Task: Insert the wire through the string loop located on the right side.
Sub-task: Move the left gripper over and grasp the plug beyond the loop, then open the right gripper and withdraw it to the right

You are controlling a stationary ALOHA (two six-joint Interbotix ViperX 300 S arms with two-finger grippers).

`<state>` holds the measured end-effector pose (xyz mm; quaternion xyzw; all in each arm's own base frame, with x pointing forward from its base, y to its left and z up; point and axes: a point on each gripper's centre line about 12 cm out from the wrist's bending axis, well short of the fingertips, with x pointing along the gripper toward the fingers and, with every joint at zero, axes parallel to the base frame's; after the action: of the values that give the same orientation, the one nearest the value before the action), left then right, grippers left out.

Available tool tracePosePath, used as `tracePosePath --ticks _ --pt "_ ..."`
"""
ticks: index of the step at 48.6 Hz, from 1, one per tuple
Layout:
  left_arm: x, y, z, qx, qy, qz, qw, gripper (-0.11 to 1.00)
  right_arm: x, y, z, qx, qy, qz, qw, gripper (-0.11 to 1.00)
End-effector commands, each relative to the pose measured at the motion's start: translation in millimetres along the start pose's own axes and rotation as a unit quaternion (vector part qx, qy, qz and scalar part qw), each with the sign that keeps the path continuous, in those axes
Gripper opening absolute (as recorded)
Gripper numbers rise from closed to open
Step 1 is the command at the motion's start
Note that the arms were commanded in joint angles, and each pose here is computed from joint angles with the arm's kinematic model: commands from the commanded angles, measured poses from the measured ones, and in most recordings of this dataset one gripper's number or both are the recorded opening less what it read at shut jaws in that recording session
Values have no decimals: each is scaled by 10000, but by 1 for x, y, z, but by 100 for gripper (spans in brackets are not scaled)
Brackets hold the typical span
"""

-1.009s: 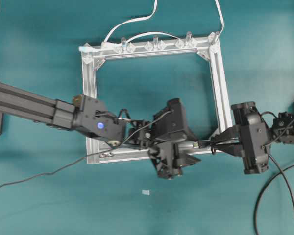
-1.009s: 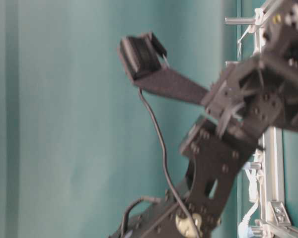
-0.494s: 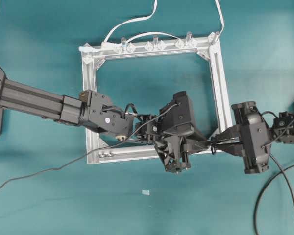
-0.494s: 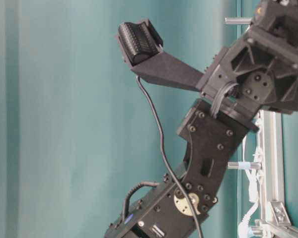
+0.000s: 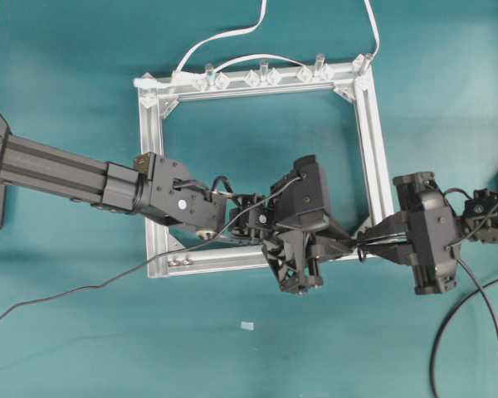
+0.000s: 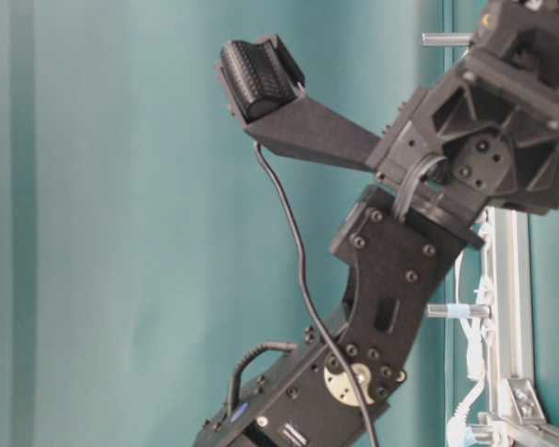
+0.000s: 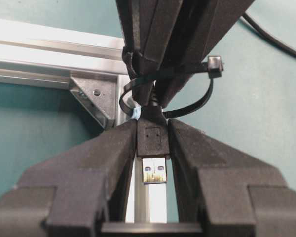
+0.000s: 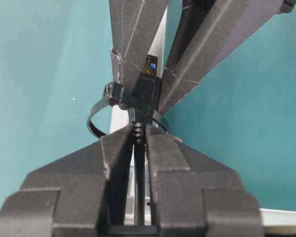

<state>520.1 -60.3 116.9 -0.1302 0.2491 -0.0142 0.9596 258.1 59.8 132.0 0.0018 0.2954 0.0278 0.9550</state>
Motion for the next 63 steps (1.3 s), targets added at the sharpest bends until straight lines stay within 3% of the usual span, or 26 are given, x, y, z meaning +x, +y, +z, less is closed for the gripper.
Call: tracePosePath --ticks 1,17,34,37,47,63 --pt "-11 -13 24 36 -263 -136 9996 22 -4 0 3 -5 -78 25 10000 11" --pt "-13 -15 23 28 -215 -137 9997 22 -7 -3 4 425 -216 -37 9989 11" --pt "-14 -16 23 42 -188 -146 9997 22 -10 -4 -3 418 -130 -39 9990 12" --pt "-14 -16 22 43 -159 -137 9998 22 -13 -6 -7 415 -115 -42 9991 21" --pt "-16 -17 23 46 -172 -148 9997 22 -28 -10 -18 406 -128 -1 9991 81" --pt "-19 -17 21 42 -133 -144 9998 22 -57 -15 -25 422 -477 175 9978 84"
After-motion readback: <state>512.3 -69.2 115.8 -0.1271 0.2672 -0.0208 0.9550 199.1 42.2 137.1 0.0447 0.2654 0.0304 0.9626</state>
